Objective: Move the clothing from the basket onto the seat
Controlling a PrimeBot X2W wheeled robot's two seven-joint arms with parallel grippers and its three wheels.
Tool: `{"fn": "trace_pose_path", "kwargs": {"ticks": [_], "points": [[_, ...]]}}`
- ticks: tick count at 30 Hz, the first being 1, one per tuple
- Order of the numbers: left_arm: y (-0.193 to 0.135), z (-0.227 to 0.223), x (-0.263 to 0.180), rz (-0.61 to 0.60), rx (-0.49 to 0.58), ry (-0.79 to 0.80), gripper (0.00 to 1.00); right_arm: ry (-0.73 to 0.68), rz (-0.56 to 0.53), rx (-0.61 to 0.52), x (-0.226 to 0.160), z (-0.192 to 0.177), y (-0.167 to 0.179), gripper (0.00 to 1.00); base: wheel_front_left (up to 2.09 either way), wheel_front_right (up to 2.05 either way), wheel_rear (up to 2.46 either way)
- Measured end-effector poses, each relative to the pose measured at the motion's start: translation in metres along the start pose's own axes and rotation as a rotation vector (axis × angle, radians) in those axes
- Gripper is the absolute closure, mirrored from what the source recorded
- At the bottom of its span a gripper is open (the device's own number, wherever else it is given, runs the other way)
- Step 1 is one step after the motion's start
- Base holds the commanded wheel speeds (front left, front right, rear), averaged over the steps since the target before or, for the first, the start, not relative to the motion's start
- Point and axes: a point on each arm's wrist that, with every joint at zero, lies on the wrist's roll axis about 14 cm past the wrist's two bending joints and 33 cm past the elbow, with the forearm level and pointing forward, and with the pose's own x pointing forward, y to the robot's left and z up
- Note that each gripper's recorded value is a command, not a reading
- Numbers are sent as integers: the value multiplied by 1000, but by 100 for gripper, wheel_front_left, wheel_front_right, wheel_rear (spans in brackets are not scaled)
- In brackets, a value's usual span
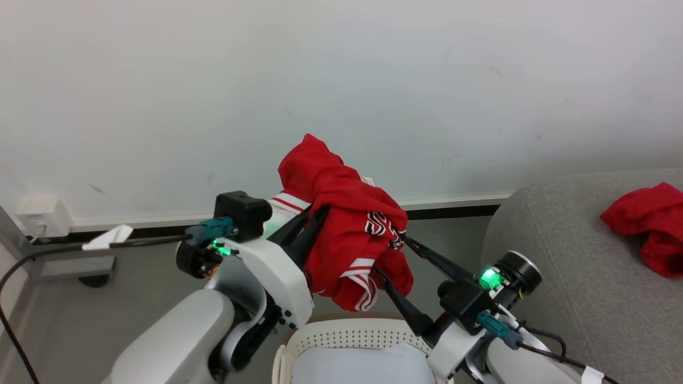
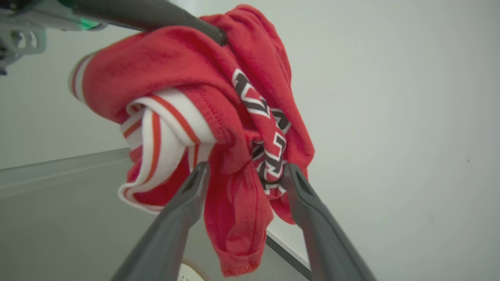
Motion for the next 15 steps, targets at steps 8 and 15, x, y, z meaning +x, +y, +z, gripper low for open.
{"fn": "trace_pose_path", "kwargs": {"ticks": [8,15], "points": [[-13,2,2,-39,-1,1,100,16,38,-120,26,6,-1,0,0,0,0],[-24,4,1,-64,1,1,100,58,45,-94,28,-4,1,100,0,0,0]]}}
